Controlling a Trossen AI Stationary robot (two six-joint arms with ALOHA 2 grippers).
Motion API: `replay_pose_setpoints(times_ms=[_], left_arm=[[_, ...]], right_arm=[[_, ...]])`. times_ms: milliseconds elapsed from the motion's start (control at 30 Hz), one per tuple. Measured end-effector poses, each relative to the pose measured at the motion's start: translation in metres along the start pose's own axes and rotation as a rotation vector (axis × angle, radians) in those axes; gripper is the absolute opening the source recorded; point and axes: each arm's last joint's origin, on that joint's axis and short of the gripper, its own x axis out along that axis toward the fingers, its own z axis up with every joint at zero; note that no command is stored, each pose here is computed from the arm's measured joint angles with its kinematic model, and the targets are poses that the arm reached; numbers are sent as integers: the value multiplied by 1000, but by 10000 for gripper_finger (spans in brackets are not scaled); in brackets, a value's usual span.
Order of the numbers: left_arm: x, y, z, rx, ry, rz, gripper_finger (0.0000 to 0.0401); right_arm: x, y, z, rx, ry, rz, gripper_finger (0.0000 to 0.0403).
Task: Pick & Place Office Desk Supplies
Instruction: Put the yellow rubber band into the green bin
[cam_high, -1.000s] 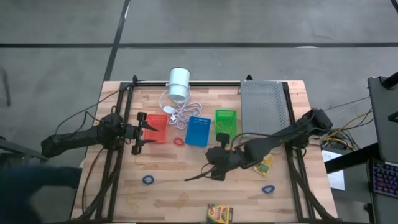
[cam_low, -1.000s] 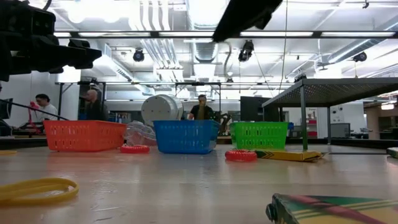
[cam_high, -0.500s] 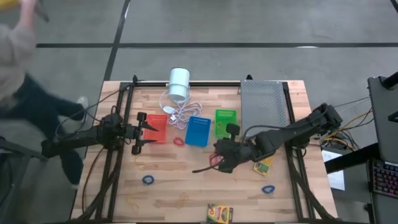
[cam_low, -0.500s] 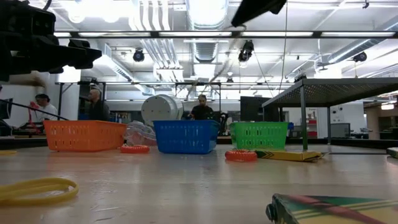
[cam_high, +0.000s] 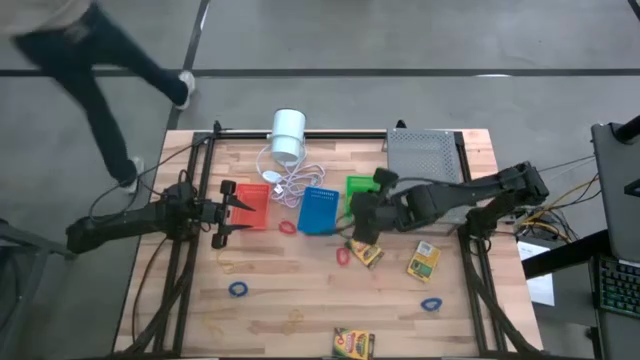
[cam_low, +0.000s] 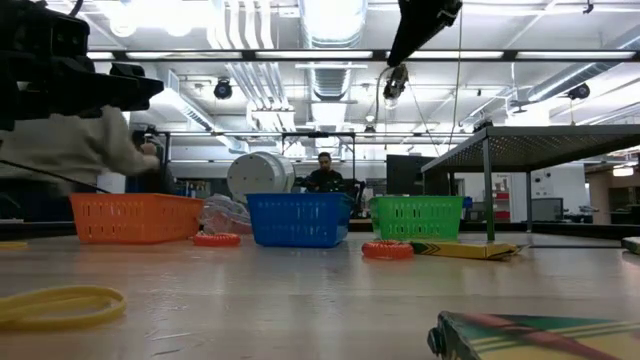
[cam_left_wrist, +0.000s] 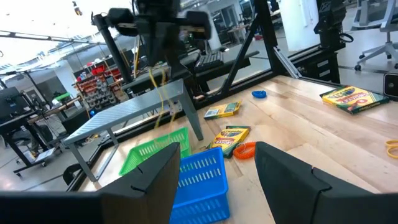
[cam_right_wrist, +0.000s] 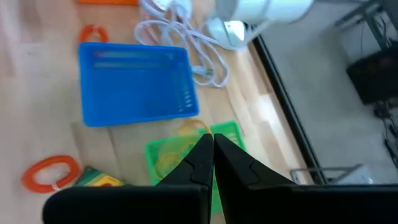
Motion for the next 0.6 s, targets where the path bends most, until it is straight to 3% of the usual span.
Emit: replay_pose_setpoints(times_ms=[267, 600], left_arm=[[0, 0, 0, 0, 0, 0, 210], [0, 0, 0, 0, 0, 0, 210]], right_arm=[[20, -31, 2, 64, 128, 32, 8], [40, -44, -8, 93, 227, 56, 8]])
